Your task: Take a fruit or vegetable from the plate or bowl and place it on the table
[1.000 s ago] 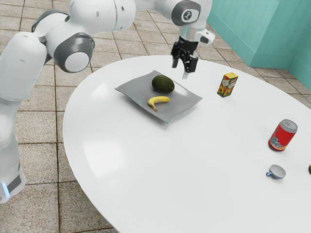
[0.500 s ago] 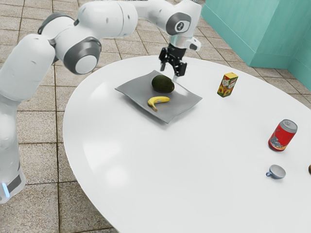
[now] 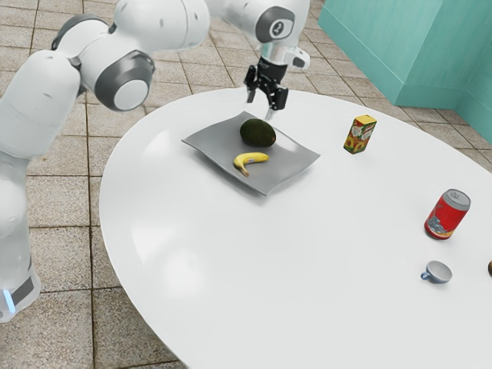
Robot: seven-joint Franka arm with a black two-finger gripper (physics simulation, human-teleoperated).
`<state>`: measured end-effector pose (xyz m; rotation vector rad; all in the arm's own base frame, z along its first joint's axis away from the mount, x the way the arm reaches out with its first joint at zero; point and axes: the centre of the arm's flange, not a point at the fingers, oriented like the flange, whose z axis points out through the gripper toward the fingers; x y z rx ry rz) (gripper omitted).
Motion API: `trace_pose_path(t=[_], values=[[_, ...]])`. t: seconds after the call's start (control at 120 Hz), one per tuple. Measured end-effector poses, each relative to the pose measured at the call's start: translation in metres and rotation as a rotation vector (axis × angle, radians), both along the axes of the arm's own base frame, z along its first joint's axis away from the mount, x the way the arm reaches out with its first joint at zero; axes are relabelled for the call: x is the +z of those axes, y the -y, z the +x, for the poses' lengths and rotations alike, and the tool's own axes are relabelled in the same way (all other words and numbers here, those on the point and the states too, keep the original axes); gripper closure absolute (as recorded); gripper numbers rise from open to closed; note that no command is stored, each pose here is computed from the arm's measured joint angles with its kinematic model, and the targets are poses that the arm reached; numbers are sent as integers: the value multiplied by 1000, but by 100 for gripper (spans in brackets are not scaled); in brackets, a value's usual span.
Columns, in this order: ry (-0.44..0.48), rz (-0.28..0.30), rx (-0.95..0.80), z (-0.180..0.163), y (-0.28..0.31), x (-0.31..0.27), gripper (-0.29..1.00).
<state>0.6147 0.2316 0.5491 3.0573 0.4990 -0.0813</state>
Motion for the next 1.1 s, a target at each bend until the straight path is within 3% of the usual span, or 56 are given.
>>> trace_pose_path(t=[0.075,0.167,0.567,1.1], values=[[3,-45,-21,-41,18,0,0],[1,-49,-51,-52,35,-16,0],[69,4,-35,-36,45,-42,0],[36,-32,-69,-31,101,-92,0]])
